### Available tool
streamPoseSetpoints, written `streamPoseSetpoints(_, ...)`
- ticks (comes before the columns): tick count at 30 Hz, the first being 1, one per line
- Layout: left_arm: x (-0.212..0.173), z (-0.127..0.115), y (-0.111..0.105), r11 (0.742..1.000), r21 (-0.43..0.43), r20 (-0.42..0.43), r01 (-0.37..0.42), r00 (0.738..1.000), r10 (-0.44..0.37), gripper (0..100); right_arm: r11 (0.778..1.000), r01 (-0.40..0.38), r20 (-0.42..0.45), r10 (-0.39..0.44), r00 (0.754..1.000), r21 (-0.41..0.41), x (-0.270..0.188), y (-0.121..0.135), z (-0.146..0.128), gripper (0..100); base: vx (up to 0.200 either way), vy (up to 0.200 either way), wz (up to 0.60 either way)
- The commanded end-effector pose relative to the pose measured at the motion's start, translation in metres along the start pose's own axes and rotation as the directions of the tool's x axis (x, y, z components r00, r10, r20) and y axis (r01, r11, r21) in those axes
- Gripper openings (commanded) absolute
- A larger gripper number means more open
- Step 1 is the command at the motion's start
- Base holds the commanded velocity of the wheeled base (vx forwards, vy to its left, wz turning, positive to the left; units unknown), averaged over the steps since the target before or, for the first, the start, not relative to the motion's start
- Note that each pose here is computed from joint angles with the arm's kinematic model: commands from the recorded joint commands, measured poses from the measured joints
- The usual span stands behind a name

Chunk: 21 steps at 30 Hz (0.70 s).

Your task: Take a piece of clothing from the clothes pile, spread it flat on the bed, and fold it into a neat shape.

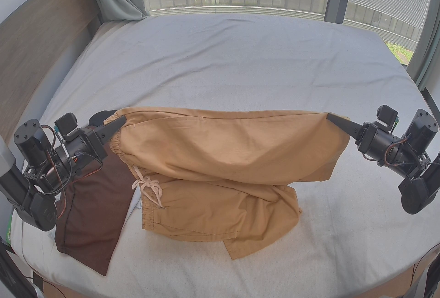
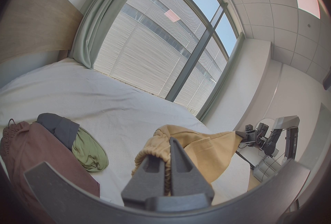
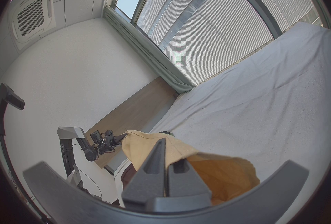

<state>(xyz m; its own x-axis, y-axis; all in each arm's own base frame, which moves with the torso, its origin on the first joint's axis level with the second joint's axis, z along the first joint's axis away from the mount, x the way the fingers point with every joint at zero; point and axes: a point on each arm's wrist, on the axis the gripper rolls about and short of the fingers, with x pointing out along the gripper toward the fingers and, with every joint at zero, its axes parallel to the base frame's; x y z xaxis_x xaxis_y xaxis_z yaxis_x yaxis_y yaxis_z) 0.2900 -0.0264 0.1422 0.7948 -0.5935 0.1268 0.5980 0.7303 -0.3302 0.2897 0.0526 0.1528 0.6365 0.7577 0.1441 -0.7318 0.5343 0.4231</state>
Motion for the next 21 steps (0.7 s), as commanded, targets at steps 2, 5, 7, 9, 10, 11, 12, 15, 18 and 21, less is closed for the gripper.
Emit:
streamPoseSetpoints(2, 0.001, -0.001, 0.001, 1.0, -0.002, -0.002, -0.002, 1.0, 0.002, 0, 1.0, 0.011, 0.003, -0.011, 1.0, 0.0, -0.002, -0.003, 0.001, 0, 0.0, 0.0, 0.0)
streamPoseSetpoints(5, 0.001, -0.001, 0.002, 1.0, -0.002, -0.002, -0.004, 1.0, 0.004, 0, 1.0, 0.019, 0.005, -0.019, 1.0, 0.001, -0.003, -0.006, 0.001, 0, 0.0, 0.0, 0.0)
streamPoseSetpoints(7, 0.002, -0.002, 0.002, 1.0, -0.002, -0.003, -0.002, 1.0, 0.002, 0, 1.0, 0.022, 0.003, -0.022, 1.0, 0.004, -0.003, -0.007, 0.0, 0, 0.0, 0.0, 0.0)
streamPoseSetpoints(9, 0.002, -0.002, 0.002, 1.0, -0.003, -0.004, -0.003, 1.0, 0.003, 0, 1.0, 0.026, 0.002, -0.026, 1.0, 0.004, -0.003, -0.009, 0.0, 0, 0.0, 0.0, 0.0)
streamPoseSetpoints(10, 0.002, -0.002, 0.002, 1.0, -0.003, -0.004, -0.003, 1.0, 0.003, 0, 1.0, 0.027, 0.001, -0.027, 1.0, 0.005, -0.003, -0.009, -0.001, 0, 0.0, 0.0, 0.0)
streamPoseSetpoints(11, 0.002, -0.002, 0.003, 1.0, -0.002, -0.002, -0.004, 1.0, 0.004, 0, 1.0, 0.031, 0.0, -0.031, 1.0, 0.006, -0.003, -0.011, -0.001, 0, 0.0, 0.0, 0.0)
streamPoseSetpoints(12, 0.002, -0.002, 0.003, 1.0, -0.002, -0.002, -0.004, 1.0, 0.004, 0, 0.999, 0.035, 0.0, -0.035, 0.999, 0.008, -0.003, -0.012, -0.002, 0, 0.0, 0.0, 0.0)
streamPoseSetpoints(15, 0.002, -0.001, 0.003, 1.0, -0.001, -0.001, -0.005, 1.0, 0.005, 0, 0.999, 0.038, 0.0, -0.038, 0.999, 0.007, -0.003, -0.014, -0.002, 0, 0.0, 0.0, 0.0)
streamPoseSetpoints(18, 0.002, -0.001, 0.003, 1.0, -0.001, -0.001, -0.005, 1.0, 0.005, 0, 0.999, 0.042, -0.003, -0.042, 0.999, 0.011, -0.003, -0.015, -0.003, 0, 0.0, 0.0, 0.0)
streamPoseSetpoints(21, 0.002, -0.001, 0.003, 1.0, -0.001, -0.001, -0.005, 1.0, 0.005, 0, 0.999, 0.042, -0.003, -0.042, 0.999, 0.01, -0.003, -0.015, -0.003, 0, 0.0, 0.0, 0.0)
